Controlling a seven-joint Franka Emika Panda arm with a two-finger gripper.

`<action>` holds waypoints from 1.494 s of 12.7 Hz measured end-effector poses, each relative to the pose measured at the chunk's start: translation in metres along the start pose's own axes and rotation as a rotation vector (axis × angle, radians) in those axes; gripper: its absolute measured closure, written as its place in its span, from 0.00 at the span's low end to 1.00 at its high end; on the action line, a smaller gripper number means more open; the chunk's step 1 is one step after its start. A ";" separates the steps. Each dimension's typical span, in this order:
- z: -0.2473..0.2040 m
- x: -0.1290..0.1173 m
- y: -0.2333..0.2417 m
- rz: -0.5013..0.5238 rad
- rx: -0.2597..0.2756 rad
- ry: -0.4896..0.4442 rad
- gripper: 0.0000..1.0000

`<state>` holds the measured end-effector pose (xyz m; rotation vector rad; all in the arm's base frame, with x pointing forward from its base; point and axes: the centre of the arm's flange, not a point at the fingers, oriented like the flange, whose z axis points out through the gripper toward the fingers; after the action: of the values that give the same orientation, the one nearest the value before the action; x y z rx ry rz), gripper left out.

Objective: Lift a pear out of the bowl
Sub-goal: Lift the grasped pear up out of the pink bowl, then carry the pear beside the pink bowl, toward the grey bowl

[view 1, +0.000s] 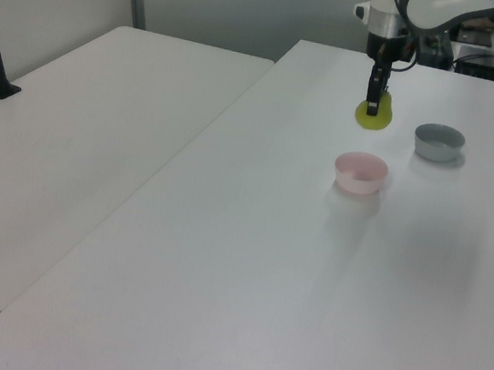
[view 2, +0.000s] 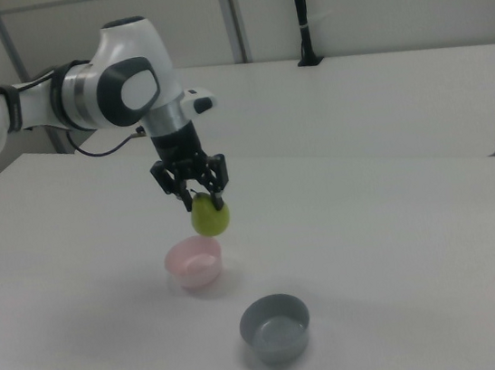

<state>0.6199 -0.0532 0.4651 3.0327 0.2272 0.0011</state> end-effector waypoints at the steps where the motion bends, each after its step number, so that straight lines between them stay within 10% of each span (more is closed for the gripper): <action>1: 0.000 -0.002 0.011 0.005 -0.001 0.000 0.39; 19: -0.003 -0.007 0.048 0.001 -0.006 0.012 0.39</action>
<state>0.6204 -0.1008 0.4729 3.0281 0.2264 0.0205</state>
